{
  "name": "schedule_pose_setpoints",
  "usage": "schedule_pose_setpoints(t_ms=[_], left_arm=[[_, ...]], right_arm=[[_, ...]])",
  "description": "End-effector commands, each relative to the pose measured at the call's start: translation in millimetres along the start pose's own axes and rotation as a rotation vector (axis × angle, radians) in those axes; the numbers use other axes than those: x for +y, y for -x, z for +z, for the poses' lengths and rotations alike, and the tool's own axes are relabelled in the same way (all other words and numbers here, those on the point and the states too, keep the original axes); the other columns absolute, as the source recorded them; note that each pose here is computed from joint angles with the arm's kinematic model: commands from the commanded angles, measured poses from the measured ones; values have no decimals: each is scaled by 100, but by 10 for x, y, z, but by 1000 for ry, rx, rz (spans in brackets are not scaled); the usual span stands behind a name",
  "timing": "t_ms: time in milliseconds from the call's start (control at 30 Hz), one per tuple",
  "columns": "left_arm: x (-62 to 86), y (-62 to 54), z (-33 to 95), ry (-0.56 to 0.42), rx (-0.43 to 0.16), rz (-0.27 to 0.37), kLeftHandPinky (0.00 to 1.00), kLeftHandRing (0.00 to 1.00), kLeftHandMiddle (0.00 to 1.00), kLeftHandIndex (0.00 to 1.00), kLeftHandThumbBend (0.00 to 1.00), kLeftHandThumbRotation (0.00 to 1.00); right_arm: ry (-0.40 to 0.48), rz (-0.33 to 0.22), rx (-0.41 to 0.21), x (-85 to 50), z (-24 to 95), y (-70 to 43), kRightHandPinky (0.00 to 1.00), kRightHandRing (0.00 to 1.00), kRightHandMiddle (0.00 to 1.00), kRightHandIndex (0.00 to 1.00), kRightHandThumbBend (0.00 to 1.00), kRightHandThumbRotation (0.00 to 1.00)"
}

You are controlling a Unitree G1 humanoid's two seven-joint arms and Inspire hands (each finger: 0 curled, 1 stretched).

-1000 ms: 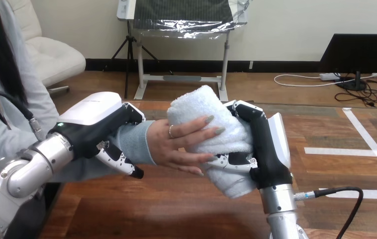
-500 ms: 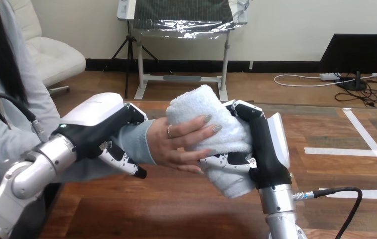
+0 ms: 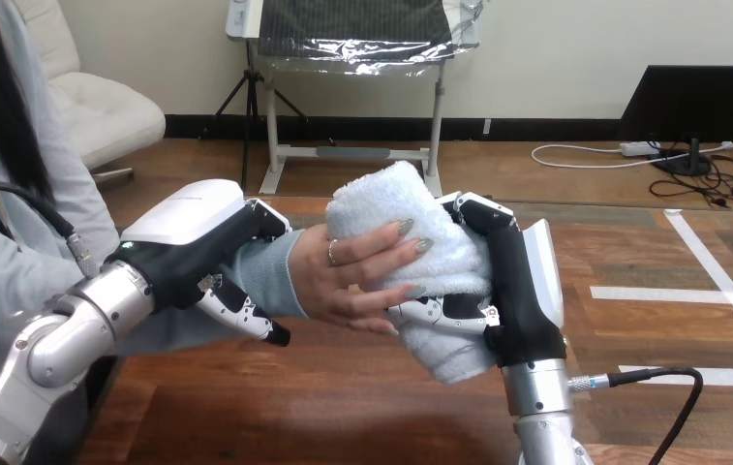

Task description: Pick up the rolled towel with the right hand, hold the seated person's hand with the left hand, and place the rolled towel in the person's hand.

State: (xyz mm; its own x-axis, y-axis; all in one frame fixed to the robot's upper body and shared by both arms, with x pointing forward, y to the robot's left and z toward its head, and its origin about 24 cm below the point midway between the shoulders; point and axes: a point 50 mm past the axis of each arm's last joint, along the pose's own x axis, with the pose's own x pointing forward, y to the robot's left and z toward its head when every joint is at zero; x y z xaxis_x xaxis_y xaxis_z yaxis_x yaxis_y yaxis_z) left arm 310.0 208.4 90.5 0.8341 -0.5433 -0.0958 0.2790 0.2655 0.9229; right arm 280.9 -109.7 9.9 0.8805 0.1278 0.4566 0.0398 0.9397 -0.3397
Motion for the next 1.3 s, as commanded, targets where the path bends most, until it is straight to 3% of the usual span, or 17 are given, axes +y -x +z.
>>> schedule_pose_setpoints(t_ms=[0,200,500,900,967,1200,1267], left_arm=[[445,-228,297,-33,-159,177,27,32,39,39,88,0],[435,-218,293,-29,-152,170,27,32,39,39,87,0],[421,-203,281,-24,-149,171,28,33,40,40,86,0],[424,-183,288,-54,-164,178,34,40,45,47,88,0],[426,-178,293,-57,-167,181,38,44,49,52,89,0],[429,-169,294,-62,-162,178,46,51,56,61,94,8],[429,-166,293,-64,-160,178,50,54,59,65,97,12]], right_arm=[[-64,96,-134,275,255,-183,13,16,21,16,63,0],[-52,95,-123,265,239,-193,14,18,22,17,65,0],[-70,147,-86,246,200,-201,20,24,31,26,69,0],[-74,227,4,229,115,-224,42,50,59,61,83,1],[-75,240,12,226,108,-228,50,60,67,70,85,5],[-42,302,39,200,67,-249,67,78,80,85,90,19],[-36,313,45,194,60,-252,74,83,86,90,93,28]])
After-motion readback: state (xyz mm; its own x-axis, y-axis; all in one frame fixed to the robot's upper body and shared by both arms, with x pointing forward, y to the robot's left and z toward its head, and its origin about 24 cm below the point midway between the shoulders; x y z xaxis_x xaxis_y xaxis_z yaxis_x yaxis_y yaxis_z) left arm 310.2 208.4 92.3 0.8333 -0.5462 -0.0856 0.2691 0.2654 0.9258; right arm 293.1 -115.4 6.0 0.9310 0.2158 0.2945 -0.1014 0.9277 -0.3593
